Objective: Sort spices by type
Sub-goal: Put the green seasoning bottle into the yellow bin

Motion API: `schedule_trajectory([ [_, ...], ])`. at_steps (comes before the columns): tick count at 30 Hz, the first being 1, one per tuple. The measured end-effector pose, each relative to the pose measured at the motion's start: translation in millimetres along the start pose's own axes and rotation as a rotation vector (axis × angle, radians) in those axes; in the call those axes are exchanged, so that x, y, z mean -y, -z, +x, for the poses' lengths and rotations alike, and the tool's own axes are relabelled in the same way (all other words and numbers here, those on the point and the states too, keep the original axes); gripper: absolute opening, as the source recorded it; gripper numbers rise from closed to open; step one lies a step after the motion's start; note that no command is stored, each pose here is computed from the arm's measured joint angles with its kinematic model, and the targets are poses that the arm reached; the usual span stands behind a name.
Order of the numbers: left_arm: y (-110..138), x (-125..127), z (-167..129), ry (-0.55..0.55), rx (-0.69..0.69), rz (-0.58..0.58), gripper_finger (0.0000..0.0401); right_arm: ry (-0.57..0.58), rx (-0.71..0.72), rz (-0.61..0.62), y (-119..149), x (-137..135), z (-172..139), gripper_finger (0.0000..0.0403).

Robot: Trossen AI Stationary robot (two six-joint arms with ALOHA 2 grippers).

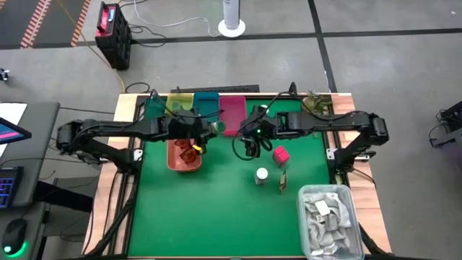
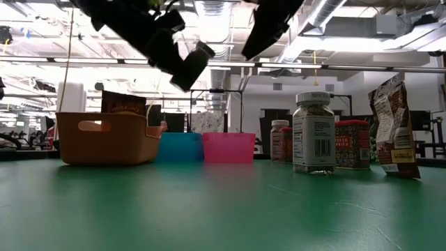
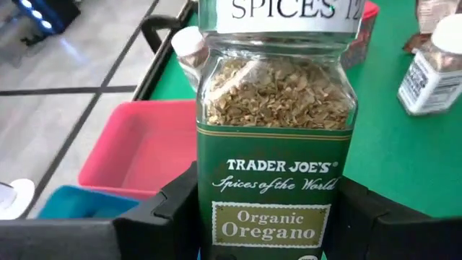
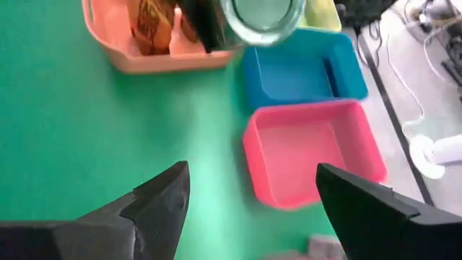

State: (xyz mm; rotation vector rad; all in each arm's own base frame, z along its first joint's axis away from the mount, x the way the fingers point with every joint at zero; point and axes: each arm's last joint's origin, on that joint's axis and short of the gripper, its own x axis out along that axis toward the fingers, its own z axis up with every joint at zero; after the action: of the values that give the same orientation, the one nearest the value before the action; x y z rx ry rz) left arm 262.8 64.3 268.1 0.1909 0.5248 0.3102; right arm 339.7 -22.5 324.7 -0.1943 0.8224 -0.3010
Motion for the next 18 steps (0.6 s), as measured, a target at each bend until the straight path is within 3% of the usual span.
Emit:
schedule_trajectory([
  [8, 21, 5, -3, 0.003, 0.057, -0.026, 0.0202, 0.034, 0.222, 0.025, -1, -4, 24, 0.0329],
  [18, 15, 14, -4, 0.115, 0.158, -0.053, 0.0202, 0.077, 0.287, 0.073, 5, 4, 36, 0.0329],
])
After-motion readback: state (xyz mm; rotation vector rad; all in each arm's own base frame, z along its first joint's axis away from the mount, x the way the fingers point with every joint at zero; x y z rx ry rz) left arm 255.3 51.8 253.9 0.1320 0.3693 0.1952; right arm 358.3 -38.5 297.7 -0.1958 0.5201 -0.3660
